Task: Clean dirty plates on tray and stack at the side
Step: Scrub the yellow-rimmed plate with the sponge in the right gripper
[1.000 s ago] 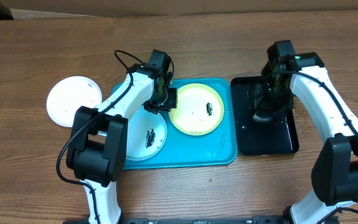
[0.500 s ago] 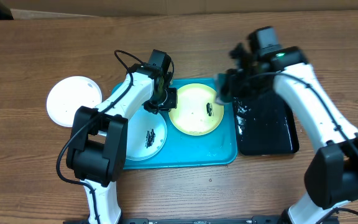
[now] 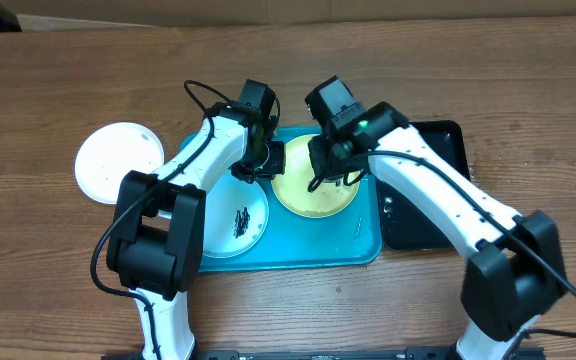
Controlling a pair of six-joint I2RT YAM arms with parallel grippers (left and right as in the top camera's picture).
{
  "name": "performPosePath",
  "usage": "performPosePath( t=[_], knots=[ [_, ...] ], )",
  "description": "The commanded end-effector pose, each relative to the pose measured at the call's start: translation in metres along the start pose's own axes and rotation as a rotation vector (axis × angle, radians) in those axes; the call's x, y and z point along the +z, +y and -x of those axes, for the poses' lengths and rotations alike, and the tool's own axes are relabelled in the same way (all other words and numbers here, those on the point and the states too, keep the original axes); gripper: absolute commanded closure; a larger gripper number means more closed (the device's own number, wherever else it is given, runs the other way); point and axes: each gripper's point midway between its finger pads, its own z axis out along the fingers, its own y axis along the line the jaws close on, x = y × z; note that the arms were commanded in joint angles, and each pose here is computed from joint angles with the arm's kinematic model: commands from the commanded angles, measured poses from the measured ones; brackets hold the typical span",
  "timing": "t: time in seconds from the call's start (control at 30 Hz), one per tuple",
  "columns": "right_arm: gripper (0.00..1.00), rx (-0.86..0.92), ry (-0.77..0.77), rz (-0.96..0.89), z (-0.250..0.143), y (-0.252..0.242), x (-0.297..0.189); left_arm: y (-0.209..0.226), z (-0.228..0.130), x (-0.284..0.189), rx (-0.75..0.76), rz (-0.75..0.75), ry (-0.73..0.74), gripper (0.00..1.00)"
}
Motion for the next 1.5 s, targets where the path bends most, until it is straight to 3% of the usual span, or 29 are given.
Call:
performPosePath(
  t=[0.0, 0.43, 1.17, 1.47],
  knots=[
    [0.96, 0.046, -0.015, -0.085, 0.009, -0.014, 0.01, -0.001, -0.002, 0.0, 0.031, 0.007, 0.007, 0.96],
    [0.96, 0.146, 0.119, -0.122, -0.011, -0.029, 0.06, -0.002, -0.003, 0.0, 0.03, 0.0, 0.009, 0.96],
    [0.96, 0.214, 0.17, -0.091, -0.016, -0.035, 0.081, -0.002, -0.003, 0.0, 0.03, 0.0, 0.009, 0.96],
    [0.96, 0.278, 0.218, 0.028, -0.019, -0.033, 0.085, -0.002, -0.003, 0.0, 0.031, 0.0, 0.01, 0.96]
  ],
)
